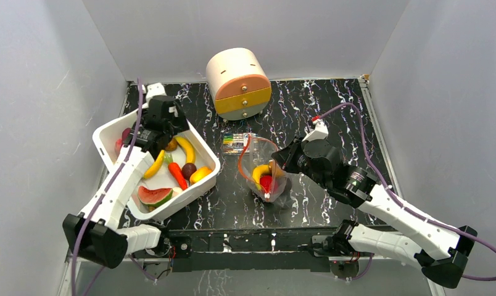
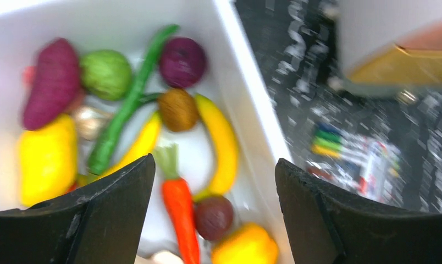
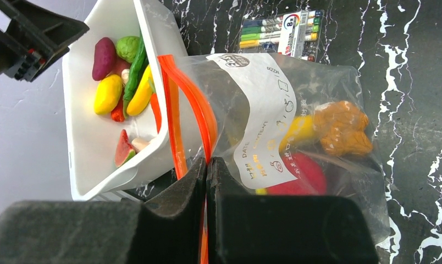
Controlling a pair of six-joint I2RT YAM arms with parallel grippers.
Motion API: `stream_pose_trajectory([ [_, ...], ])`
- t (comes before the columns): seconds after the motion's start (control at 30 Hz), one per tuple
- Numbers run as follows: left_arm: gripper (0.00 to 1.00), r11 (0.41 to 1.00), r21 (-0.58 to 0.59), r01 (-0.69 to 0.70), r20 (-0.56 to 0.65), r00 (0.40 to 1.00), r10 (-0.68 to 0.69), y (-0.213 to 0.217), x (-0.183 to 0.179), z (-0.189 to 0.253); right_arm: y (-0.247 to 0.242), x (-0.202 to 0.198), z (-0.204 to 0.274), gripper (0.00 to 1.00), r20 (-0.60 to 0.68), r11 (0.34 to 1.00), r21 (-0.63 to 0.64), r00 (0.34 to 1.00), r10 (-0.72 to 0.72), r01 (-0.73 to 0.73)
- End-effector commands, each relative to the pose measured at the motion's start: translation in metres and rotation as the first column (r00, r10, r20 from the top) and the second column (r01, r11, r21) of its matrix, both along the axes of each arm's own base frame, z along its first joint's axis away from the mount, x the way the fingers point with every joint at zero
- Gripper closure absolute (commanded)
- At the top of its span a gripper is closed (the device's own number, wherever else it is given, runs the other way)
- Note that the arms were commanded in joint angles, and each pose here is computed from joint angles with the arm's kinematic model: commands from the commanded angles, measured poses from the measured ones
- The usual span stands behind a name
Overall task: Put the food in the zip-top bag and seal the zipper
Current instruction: Pick up the fake vegetable from the bin.
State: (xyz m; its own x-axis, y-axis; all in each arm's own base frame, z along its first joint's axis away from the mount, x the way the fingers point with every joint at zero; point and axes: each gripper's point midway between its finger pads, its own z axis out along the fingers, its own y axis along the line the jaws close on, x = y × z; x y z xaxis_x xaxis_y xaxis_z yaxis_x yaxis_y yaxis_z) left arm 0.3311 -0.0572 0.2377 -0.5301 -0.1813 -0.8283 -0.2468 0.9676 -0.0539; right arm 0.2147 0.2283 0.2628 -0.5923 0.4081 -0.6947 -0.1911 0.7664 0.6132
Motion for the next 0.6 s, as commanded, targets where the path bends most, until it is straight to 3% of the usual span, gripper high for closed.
stream_pose_trajectory([
  [0.0, 0.23, 0.976, 0.139, -0.169, 0.023, 0.986, 0.167, 0.063, 0.022, 0.003, 0.001, 0.003, 0.029, 1.00, 0.063, 0.998, 0.063, 0.998, -0.011, 0.007],
  [0.17, 0.26, 0.928, 0.281, -0.244, 0.063, 0.970, 0.236, 0.098, 0.036, 0.004, 0.005, 0.004, 0.034, 1.00, 0.058, 1.000, 0.012, 0.998, 0.017, -0.018],
  [0.37, 0.28, 0.872, 0.437, -0.220, 0.017, 0.971, 0.237, 0.127, 0.045, -0.014, 0.004, 0.004, 0.043, 1.00, 0.072, 1.000, 0.011, 0.997, 0.022, -0.023],
  [0.57, 0.32, 0.830, 0.511, -0.226, -0.027, 0.960, 0.278, 0.157, 0.050, -0.040, 0.003, 0.004, 0.043, 1.00, 0.071, 1.000, 0.016, 0.997, 0.014, -0.015],
])
